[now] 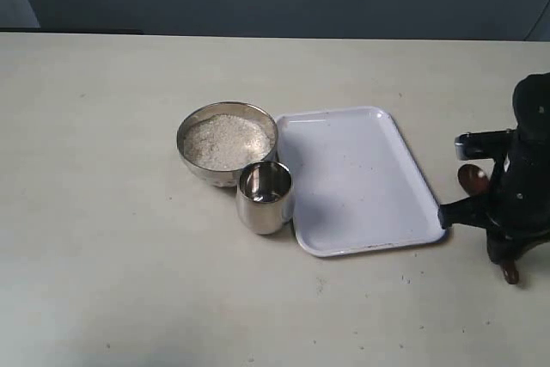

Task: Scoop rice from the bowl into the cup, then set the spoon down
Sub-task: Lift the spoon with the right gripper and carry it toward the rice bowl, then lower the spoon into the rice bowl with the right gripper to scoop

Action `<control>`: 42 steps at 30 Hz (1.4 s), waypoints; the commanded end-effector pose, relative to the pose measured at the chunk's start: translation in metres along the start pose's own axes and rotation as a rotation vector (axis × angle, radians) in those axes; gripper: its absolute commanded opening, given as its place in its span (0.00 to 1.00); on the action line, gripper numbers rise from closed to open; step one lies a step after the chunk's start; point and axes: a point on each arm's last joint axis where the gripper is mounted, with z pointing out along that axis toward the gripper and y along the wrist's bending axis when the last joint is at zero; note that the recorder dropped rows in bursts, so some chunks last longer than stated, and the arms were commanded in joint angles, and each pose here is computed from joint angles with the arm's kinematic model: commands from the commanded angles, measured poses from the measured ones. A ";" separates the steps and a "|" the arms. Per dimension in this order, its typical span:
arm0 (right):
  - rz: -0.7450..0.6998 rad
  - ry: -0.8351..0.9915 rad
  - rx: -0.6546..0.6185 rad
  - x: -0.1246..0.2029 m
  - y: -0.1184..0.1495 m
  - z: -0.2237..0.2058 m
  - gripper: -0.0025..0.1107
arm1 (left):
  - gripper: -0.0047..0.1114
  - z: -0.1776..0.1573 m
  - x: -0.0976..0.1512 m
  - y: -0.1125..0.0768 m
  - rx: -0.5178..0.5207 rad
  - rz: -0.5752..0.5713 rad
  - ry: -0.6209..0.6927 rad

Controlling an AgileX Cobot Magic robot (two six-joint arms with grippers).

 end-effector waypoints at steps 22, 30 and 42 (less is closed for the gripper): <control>-0.966 -0.372 0.527 -0.010 0.126 -0.173 0.01 | 0.04 -0.001 -0.003 0.000 0.006 -0.004 -0.021; -1.302 -0.316 0.916 -0.037 0.181 -0.140 0.01 | 0.04 -0.001 -0.003 0.000 0.006 -0.004 -0.021; -1.376 -0.425 1.035 -0.028 0.225 -0.120 0.01 | 0.04 -0.001 -0.003 0.000 0.006 -0.004 -0.021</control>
